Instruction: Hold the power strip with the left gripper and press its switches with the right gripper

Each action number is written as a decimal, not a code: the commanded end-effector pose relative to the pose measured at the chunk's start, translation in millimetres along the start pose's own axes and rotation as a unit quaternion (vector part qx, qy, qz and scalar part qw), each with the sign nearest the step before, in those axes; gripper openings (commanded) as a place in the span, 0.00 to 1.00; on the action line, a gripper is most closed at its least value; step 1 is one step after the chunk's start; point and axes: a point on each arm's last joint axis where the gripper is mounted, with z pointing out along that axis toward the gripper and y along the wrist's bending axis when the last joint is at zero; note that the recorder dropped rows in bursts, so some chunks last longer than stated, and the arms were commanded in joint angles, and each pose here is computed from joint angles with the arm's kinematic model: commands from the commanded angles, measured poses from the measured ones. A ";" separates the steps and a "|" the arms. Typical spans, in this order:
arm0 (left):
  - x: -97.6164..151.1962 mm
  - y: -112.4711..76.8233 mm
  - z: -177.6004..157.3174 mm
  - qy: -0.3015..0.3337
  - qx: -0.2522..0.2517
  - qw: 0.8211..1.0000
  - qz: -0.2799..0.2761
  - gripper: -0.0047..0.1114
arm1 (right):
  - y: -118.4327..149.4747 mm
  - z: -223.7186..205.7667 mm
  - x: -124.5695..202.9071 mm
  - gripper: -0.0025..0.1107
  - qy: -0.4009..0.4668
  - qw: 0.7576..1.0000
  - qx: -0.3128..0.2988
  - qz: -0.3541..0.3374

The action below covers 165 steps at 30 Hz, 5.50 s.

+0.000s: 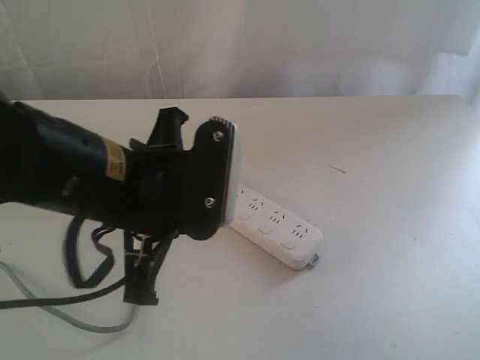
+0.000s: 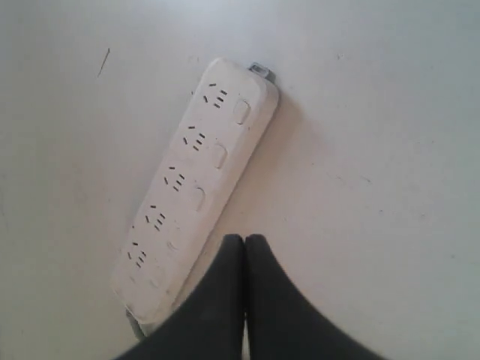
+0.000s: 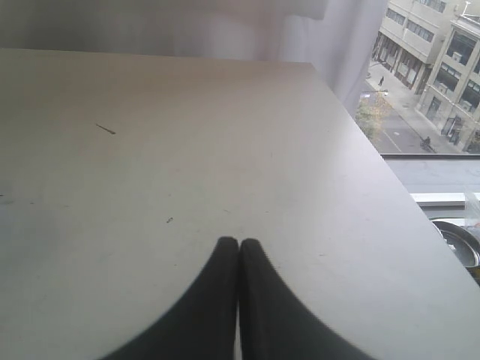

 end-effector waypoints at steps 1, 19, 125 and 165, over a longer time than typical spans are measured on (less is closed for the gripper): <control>-6.7 6.6 23.3 0.013 0.030 0.996 0.084 0.04 | 0.0 0.1 0.6 0.02 -0.005 1.000 0.000 -0.005; 21.6 35.7 63.2 0.090 0.008 0.995 -0.053 0.05 | 0.0 0.1 0.6 0.02 -0.005 1.000 0.000 -0.005; 104.9 117.5 222.5 0.095 0.195 0.970 0.110 0.94 | 0.0 0.1 0.6 0.02 -0.005 1.000 0.000 -0.005; 108.7 85.3 209.4 0.196 0.338 0.905 -0.169 0.46 | 0.0 0.1 0.6 0.02 -0.005 1.000 0.000 -0.005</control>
